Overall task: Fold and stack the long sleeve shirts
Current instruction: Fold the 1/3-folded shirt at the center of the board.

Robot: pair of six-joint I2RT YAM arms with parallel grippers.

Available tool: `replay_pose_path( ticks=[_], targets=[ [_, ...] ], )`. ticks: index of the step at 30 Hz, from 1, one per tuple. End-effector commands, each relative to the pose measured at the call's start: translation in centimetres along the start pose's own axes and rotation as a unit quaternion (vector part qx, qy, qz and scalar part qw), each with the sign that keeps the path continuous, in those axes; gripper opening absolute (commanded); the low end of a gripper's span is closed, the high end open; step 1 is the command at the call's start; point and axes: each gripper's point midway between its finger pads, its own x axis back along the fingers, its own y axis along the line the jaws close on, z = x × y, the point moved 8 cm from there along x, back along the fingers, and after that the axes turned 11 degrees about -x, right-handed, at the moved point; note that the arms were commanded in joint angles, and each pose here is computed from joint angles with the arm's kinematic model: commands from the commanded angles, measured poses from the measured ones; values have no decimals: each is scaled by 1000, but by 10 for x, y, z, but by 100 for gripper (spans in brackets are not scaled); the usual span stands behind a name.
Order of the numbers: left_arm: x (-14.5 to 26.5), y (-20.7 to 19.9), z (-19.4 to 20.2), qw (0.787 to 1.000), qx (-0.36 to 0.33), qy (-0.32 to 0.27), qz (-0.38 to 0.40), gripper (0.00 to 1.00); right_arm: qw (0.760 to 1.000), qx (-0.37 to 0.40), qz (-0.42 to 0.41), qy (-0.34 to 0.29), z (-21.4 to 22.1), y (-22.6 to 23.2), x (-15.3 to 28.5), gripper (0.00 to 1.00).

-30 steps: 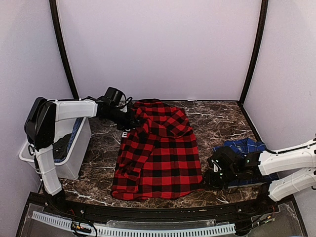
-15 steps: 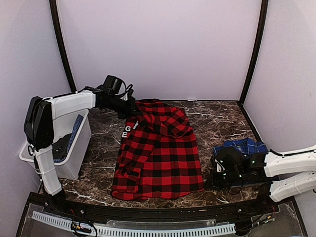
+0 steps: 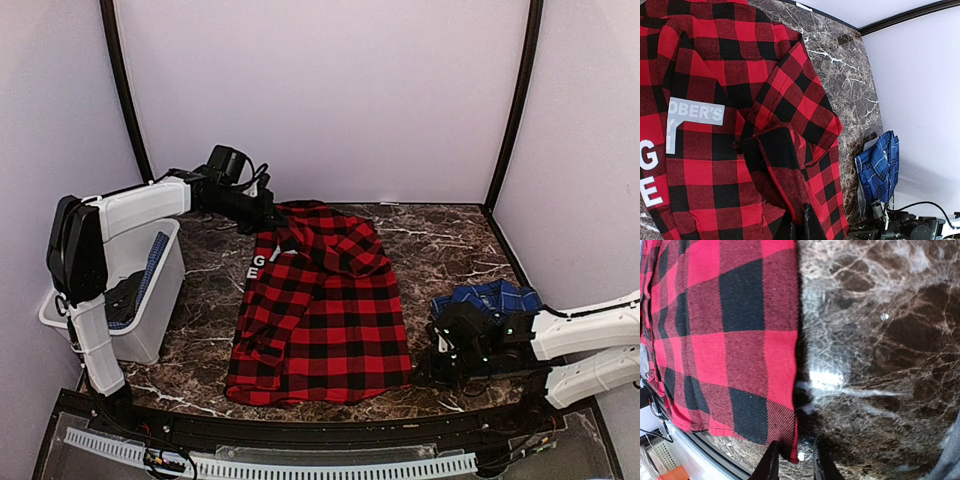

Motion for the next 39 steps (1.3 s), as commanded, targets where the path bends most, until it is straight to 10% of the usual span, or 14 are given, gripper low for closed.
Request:
replay_pose_path(
  ticks=[1, 8, 39],
  targets=[
    [31, -21, -16, 999, -27, -31, 10, 0, 1000, 2, -13, 3, 1, 4, -5, 20],
    [39, -21, -24, 999, -34, -40, 2, 0, 1000, 18, -13, -20, -4, 16, 3, 0],
    [149, 39, -112, 967, -66, -188, -161, 0, 956, 272, -95, 64, 21, 156, -23, 0]
  ],
)
